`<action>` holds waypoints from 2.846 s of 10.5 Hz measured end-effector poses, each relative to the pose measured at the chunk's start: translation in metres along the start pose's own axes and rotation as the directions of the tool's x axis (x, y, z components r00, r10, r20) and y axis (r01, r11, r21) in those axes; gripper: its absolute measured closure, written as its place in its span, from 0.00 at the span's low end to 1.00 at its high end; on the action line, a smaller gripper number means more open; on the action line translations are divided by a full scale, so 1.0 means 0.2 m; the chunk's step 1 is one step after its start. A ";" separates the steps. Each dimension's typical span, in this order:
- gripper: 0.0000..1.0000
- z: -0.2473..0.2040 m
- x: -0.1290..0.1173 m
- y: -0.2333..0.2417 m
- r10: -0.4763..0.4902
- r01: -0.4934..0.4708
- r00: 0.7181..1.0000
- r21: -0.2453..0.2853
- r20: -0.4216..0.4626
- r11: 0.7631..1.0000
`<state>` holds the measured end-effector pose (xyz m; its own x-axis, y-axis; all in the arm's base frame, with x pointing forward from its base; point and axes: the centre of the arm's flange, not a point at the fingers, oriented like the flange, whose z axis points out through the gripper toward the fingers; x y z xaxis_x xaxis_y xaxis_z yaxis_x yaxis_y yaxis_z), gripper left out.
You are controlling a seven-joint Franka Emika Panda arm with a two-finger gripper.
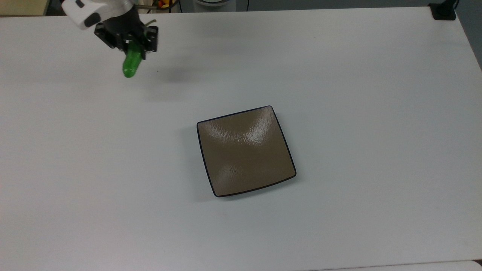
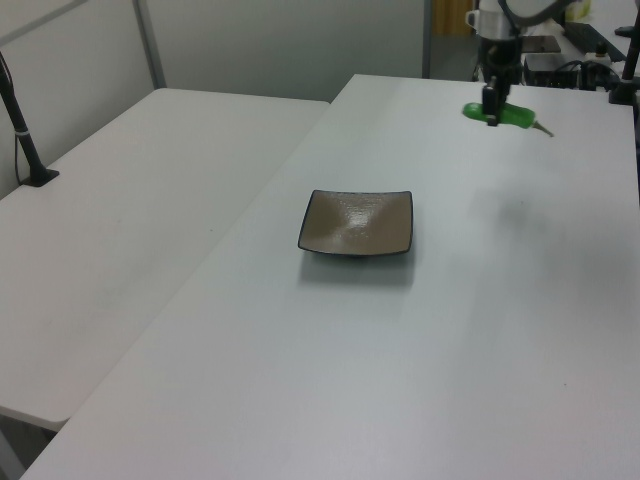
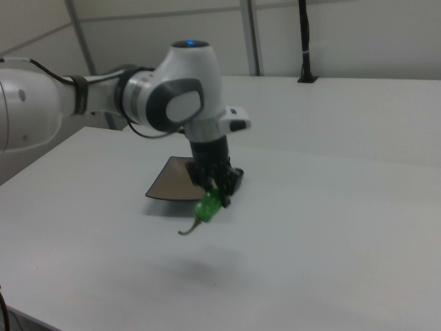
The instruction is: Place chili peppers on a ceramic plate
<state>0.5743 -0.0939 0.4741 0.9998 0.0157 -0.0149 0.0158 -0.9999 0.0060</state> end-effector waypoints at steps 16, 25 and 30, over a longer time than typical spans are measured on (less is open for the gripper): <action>0.63 0.43 0.64 -1.02 0.410 -0.341 0.871 0.266 -0.272 0.902; 0.14 0.58 0.68 -1.15 0.448 -0.358 0.841 0.311 -0.302 0.881; 0.00 0.23 0.64 -1.15 0.440 -0.338 0.843 0.332 -0.309 0.881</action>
<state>0.6989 0.1379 0.4239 0.8548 -0.4245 0.2985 -0.3288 -0.8880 -0.3214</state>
